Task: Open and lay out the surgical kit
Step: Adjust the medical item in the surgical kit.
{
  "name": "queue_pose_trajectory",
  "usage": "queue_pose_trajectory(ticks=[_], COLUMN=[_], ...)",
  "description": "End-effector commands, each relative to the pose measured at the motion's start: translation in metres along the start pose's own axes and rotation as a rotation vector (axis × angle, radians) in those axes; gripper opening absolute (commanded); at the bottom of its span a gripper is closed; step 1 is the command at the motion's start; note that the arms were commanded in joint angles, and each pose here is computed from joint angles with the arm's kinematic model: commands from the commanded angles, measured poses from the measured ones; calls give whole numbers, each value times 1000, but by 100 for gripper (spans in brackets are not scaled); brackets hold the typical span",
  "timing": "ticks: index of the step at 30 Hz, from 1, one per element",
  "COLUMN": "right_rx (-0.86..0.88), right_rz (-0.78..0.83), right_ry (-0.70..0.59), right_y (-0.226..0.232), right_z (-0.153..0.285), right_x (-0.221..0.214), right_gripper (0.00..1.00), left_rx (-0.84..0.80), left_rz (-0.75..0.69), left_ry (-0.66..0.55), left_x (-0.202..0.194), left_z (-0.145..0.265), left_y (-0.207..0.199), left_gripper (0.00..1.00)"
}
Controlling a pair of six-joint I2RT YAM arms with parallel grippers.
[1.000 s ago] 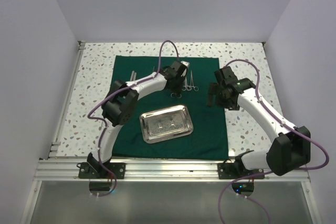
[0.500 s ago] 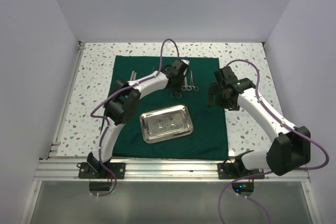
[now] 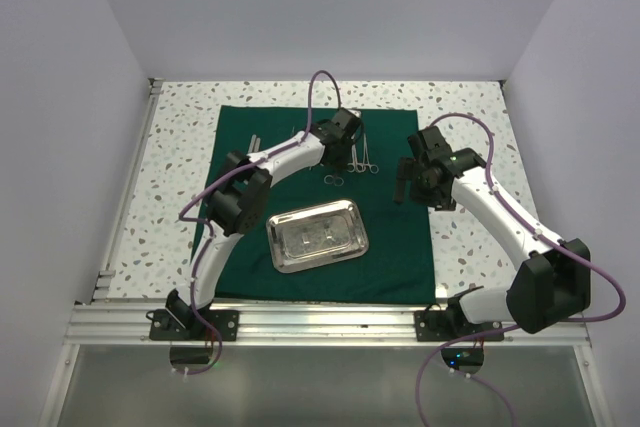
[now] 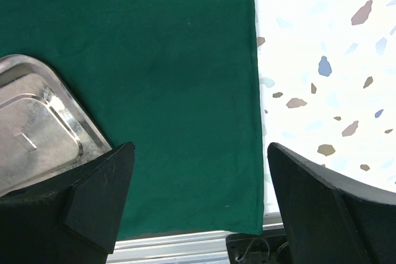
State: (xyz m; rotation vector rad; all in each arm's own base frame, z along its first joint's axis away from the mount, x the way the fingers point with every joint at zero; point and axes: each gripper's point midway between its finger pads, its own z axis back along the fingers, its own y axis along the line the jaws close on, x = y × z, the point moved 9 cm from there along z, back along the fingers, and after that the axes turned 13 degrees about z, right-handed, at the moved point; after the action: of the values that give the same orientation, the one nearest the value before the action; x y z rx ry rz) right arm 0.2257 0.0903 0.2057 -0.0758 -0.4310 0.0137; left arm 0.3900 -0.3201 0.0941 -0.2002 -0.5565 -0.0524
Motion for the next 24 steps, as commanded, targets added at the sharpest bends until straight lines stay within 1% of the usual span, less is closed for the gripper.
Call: queue_pose_trajectory(ticks=[1, 6, 13, 19, 24], right_rx=[-6, -4, 2, -2, -10], right_rz=[-23, -22, -15, 2, 14], right_ry=[-34, -35, -31, -29, -30], right_y=[0, -1, -1, -3, -5], right_z=[4, 4, 3, 4, 6], right_x=[8, 7, 5, 4, 1], right_gripper=[92, 92, 92, 92, 92], left_rx=[118, 72, -61, -163, -202], left_rz=[-10, 2, 62, 132, 205], left_ry=[223, 186, 45, -23, -46], left_x=[-57, -43, 7, 32, 39], left_z=[-38, -26, 3, -1, -15], left_y=[26, 18, -13, -35, -44], left_gripper=[0, 0, 0, 0, 0])
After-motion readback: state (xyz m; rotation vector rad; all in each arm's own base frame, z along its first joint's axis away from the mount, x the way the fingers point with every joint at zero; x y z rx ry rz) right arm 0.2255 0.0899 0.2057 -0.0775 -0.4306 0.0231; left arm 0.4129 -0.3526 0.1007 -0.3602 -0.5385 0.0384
